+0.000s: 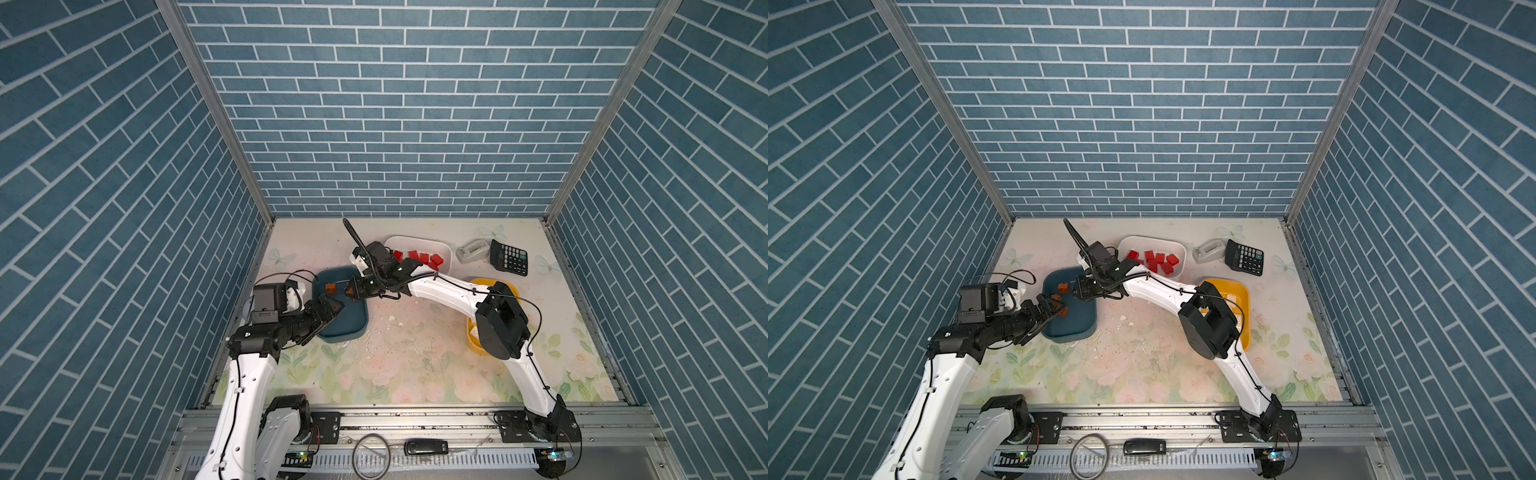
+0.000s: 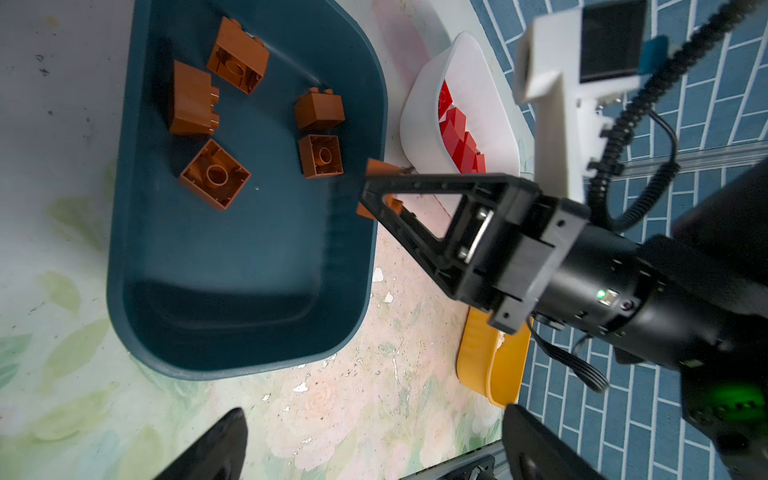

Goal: Sort the legos into containers by color

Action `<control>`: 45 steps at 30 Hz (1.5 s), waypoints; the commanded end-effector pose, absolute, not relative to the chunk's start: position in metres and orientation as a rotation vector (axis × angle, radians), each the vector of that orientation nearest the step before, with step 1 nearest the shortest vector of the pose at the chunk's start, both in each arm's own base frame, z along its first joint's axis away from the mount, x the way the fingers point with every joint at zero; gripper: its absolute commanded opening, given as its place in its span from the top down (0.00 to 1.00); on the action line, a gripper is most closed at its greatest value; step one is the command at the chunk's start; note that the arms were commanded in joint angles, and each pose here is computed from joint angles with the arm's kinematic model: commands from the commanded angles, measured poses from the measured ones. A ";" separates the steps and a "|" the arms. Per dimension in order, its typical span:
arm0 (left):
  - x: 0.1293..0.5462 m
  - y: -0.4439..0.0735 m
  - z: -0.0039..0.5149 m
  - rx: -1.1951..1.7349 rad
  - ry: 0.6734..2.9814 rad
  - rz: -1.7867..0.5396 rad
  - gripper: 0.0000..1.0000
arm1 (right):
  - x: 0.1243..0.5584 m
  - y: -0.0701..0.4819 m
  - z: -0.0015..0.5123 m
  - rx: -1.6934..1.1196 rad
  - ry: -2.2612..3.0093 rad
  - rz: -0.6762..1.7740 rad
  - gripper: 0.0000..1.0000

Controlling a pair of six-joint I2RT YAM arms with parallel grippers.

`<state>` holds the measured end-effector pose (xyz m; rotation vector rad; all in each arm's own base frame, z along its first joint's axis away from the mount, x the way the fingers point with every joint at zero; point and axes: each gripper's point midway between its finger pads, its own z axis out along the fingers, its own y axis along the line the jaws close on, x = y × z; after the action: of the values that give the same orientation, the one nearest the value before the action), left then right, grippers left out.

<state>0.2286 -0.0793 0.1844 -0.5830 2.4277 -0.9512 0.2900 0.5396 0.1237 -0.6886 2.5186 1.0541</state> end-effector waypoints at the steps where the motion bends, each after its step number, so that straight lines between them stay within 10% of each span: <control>1: 0.225 -0.080 0.187 -0.576 2.427 -0.960 0.03 | 0.285 0.560 0.121 -0.661 2.521 1.142 0.77; 11: 0.229 -0.079 0.184 -0.571 2.433 -0.942 0.03 | 0.300 0.533 0.142 -0.690 2.492 1.031 0.40; 26: 0.306 0.012 0.180 -0.289 2.420 -0.116 0.03 | 0.315 0.256 0.179 -0.472 2.485 0.607 0.28; 45: 0.394 0.033 0.149 -0.060 2.114 0.175 0.00 | 0.394 -0.011 0.120 0.007 2.234 -0.195 0.06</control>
<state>0.3779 0.0326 0.1332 -0.1247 2.2375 0.0997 0.3708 0.0119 0.1087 0.0357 2.3699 -0.0298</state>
